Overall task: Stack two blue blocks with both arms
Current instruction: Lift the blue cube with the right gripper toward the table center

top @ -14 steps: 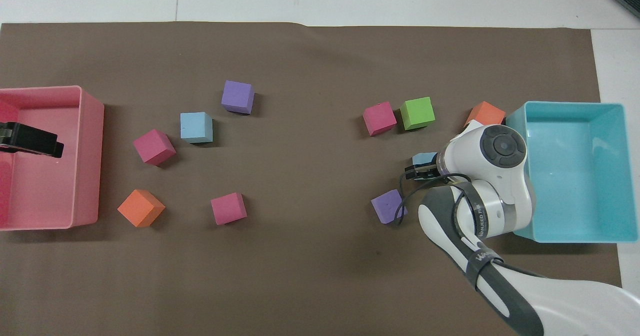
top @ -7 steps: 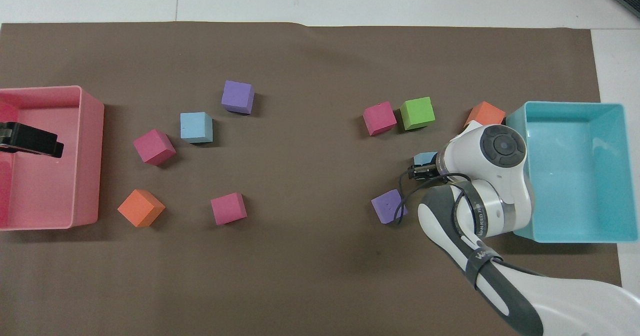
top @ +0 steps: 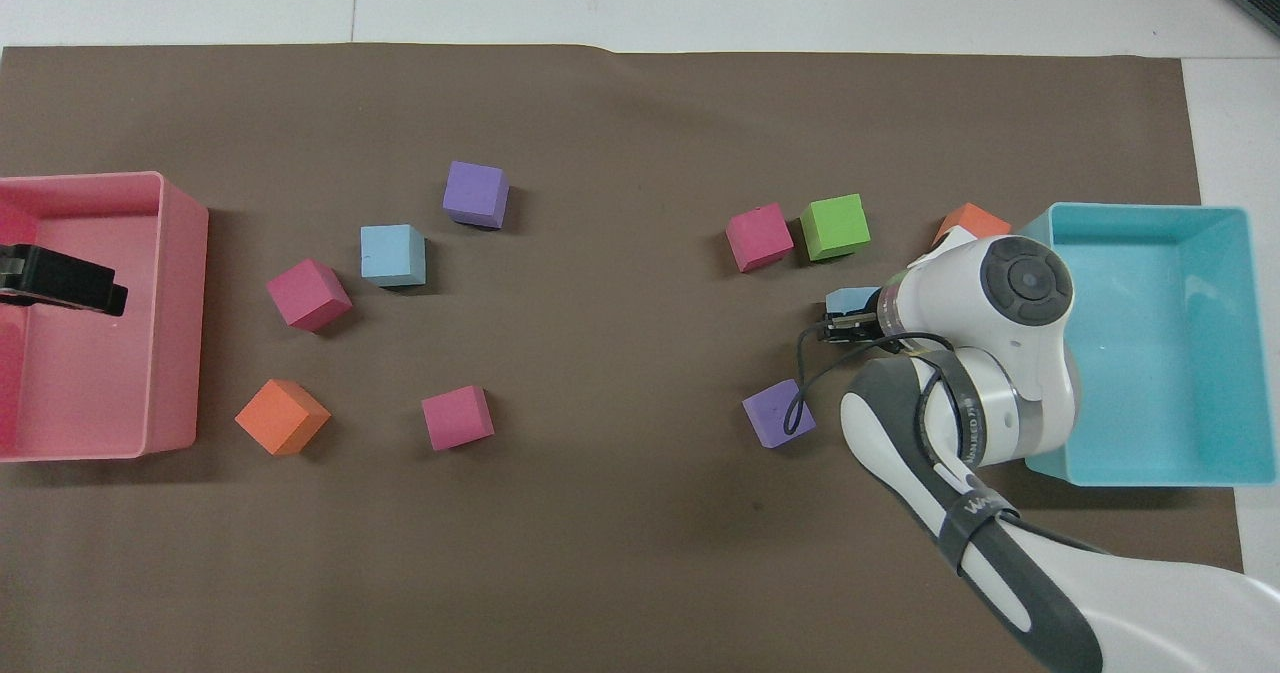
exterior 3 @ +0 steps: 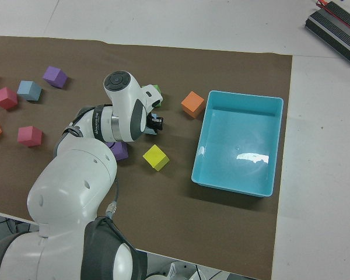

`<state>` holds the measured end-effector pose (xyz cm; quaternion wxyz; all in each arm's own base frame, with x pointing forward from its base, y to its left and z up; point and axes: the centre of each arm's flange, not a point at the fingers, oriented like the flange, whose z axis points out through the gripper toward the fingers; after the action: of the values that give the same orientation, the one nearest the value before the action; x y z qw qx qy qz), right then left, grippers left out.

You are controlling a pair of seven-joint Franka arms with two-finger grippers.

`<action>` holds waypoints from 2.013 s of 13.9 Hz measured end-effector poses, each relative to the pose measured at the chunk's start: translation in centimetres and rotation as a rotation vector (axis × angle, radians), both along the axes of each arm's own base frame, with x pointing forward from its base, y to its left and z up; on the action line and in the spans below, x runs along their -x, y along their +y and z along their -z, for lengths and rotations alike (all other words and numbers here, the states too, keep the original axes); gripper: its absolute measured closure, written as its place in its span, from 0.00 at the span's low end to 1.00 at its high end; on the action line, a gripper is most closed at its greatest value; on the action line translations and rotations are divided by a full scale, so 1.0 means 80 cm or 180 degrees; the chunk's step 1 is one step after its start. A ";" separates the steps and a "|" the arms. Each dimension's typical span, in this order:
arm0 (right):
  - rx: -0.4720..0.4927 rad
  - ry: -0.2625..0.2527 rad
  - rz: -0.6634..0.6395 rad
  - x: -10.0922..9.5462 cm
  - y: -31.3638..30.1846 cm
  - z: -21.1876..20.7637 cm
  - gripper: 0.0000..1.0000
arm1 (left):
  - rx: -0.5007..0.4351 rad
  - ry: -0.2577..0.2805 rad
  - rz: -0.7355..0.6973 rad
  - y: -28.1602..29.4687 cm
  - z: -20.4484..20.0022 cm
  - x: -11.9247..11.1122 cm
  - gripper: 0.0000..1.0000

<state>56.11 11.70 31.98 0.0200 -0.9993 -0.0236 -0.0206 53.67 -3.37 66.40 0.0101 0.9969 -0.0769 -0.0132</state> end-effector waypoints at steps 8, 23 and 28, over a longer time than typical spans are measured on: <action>-0.0036 0.0094 0.0030 0.000 -0.010 -0.164 0.38 | 0.0000 0.0000 0.0000 0.000 0.000 0.000 0.00; 0.0113 0.0144 0.0296 -0.039 0.237 -0.120 0.38 | 0.0000 0.0000 0.0000 0.000 0.000 0.000 0.00; 0.0143 0.0155 0.0449 -0.042 0.332 -0.060 0.38 | 0.0000 0.0000 0.0000 0.000 0.000 0.000 0.00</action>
<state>59.44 38.24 36.79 -0.0033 -0.9989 0.0469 0.0029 53.67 -3.37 66.40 0.0101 0.9969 -0.0769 -0.0133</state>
